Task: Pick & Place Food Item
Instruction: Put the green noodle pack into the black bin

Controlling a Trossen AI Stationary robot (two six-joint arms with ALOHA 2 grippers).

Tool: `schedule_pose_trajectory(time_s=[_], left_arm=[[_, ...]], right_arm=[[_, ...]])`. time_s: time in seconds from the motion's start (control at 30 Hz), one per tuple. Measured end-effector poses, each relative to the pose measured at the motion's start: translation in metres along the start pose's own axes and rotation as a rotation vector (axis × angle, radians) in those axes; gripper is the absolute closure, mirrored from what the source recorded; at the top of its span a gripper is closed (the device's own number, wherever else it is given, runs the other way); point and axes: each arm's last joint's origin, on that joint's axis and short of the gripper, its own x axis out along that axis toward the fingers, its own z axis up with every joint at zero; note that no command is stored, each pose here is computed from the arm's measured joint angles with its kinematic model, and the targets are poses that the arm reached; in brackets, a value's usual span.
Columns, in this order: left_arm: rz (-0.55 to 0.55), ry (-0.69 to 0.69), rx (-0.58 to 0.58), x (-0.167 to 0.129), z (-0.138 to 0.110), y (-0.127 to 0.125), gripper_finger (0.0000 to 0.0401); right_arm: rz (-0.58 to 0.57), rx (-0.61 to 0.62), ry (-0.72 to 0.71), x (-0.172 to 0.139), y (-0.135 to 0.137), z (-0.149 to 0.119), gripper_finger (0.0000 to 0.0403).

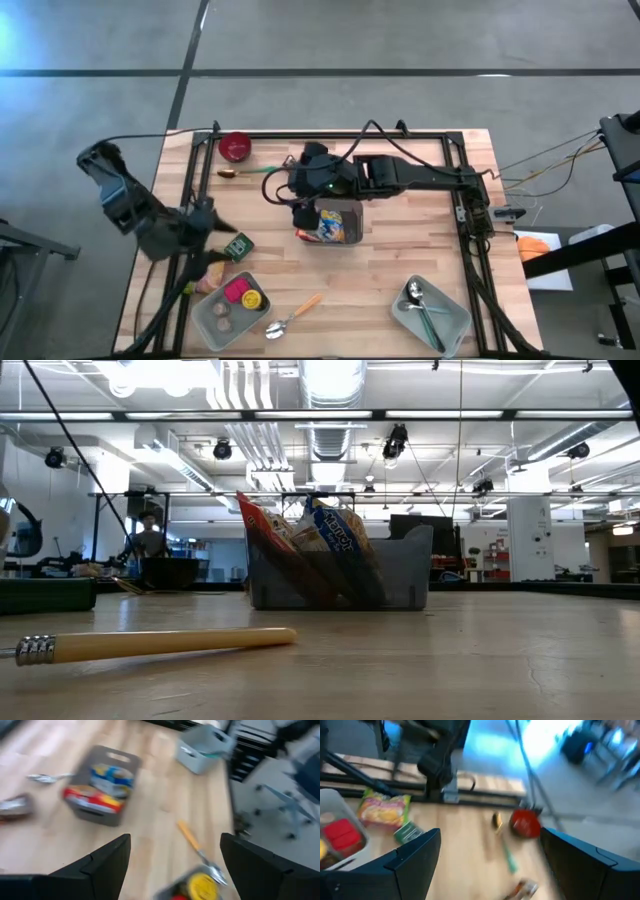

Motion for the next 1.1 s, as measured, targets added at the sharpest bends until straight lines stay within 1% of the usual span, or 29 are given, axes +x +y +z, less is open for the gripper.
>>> schedule_pose_trajectory(time_s=[0.13,0.17,0.2,0.23,0.3,0.33,0.4,0.5,0.6,0.67,0.83,0.97,1.1], left_arm=[[0.099,-0.031,0.013,0.008,0.013,0.017,0.0089],[0.114,-0.030,0.025,0.010,0.016,0.021,0.0089],[0.128,-0.029,0.038,0.012,0.019,0.025,0.0089],[0.138,-0.029,0.043,0.014,0.022,0.029,0.0089],[0.160,-0.021,0.029,0.018,0.028,0.038,0.0089],[0.175,-0.017,0.021,0.020,0.030,0.043,0.0089],[0.204,-0.010,0.013,0.022,0.035,0.053,0.0089],[0.257,-0.008,0.022,0.024,0.040,0.067,0.0089],[0.306,0.003,0.058,0.027,0.044,0.076,0.0089],[0.336,0.025,0.093,0.032,0.046,0.081,0.0089],[0.378,0.090,0.102,0.059,0.051,0.086,0.0089],[0.360,0.140,0.109,0.088,0.056,0.086,0.0089],[0.320,0.142,0.099,0.105,0.062,0.090,0.0089]], right_arm=[[-0.015,-0.131,-0.102,0.000,-0.001,0.010,0.0064],[-0.019,-0.149,-0.125,0.000,-0.001,0.012,0.0064],[-0.021,-0.136,-0.149,-0.001,-0.001,0.015,0.0064],[-0.022,-0.086,-0.183,-0.001,-0.001,0.018,0.0064],[-0.016,0.055,-0.250,-0.002,-0.002,0.024,0.0064],[-0.009,0.132,-0.269,-0.003,-0.002,0.026,0.0064],[-0.012,0.232,-0.269,-0.003,-0.006,0.027,0.0064],[-0.077,0.319,-0.173,-0.012,-0.021,0.020,0.0064],[-0.183,0.476,-0.116,-0.031,-0.037,0.015,0.0064],[-0.204,0.533,-0.081,-0.045,-0.043,0.012,0.0064],[-0.205,0.517,-0.026,-0.069,-0.048,0.007,0.0064],[-0.210,0.479,-0.006,-0.092,-0.055,0.006,0.0064],[-0.215,0.447,0.021,-0.117,-0.063,0.001,0.0064]])
